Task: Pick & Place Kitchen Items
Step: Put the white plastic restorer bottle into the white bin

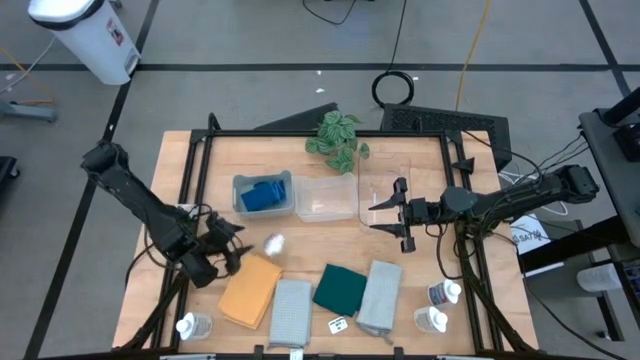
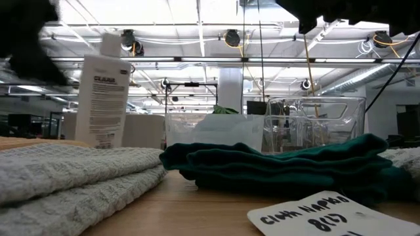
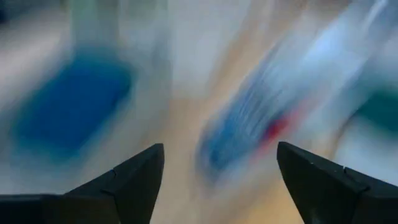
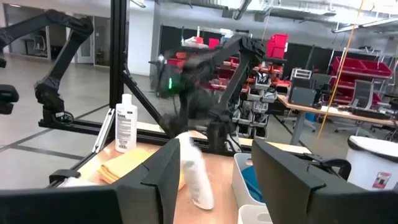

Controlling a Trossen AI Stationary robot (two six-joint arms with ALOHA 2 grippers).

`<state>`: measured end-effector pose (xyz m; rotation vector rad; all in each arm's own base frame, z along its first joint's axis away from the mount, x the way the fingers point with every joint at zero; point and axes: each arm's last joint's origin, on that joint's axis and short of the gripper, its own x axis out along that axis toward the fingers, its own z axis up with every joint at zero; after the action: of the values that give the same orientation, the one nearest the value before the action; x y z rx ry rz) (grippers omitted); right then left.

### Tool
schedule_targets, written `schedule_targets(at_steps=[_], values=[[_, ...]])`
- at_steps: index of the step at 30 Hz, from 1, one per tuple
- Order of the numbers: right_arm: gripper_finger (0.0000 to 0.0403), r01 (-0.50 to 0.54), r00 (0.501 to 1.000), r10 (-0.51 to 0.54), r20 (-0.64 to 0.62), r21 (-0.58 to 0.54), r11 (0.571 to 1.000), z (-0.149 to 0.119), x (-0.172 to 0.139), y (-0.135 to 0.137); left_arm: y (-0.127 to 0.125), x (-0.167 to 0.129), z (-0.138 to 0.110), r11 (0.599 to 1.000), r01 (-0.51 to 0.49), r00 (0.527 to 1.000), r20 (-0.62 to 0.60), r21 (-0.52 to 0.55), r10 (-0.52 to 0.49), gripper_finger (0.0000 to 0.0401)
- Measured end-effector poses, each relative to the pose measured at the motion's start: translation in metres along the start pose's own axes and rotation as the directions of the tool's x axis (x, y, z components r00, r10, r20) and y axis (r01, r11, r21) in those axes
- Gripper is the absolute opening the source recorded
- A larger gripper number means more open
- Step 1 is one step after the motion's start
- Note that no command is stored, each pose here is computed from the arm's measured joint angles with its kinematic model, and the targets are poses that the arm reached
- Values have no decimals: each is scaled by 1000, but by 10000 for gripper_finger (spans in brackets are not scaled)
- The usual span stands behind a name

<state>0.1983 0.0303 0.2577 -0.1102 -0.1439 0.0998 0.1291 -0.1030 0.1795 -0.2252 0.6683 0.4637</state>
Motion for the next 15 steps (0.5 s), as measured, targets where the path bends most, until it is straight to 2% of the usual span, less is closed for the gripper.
schedule_targets(at_steps=[1,2,5,8,10,13,15], values=[[171,0,1000,0,0,-4,1000,0,0,0,3,3,-6,998,-13,1000,-27,59,14,305],[171,0,1000,0,1,-7,1000,0,0,0,3,4,-9,998,4,999,-38,59,-2,301],[171,3,1000,-3,21,-32,999,2,0,0,5,6,-9,999,-15,999,32,-31,16,291],[171,4,1000,-3,22,-40,999,2,0,0,13,12,-17,997,-64,998,22,-29,65,284],[171,5,1000,-4,28,-40,999,3,0,0,10,13,-12,996,-43,998,50,-74,47,281],[171,6,999,-5,33,-43,999,3,0,0,6,16,-8,999,-22,998,65,-32,24,282],[171,6,999,-5,36,-43,999,3,0,0,-2,18,3,998,26,994,107,-53,-20,284]])
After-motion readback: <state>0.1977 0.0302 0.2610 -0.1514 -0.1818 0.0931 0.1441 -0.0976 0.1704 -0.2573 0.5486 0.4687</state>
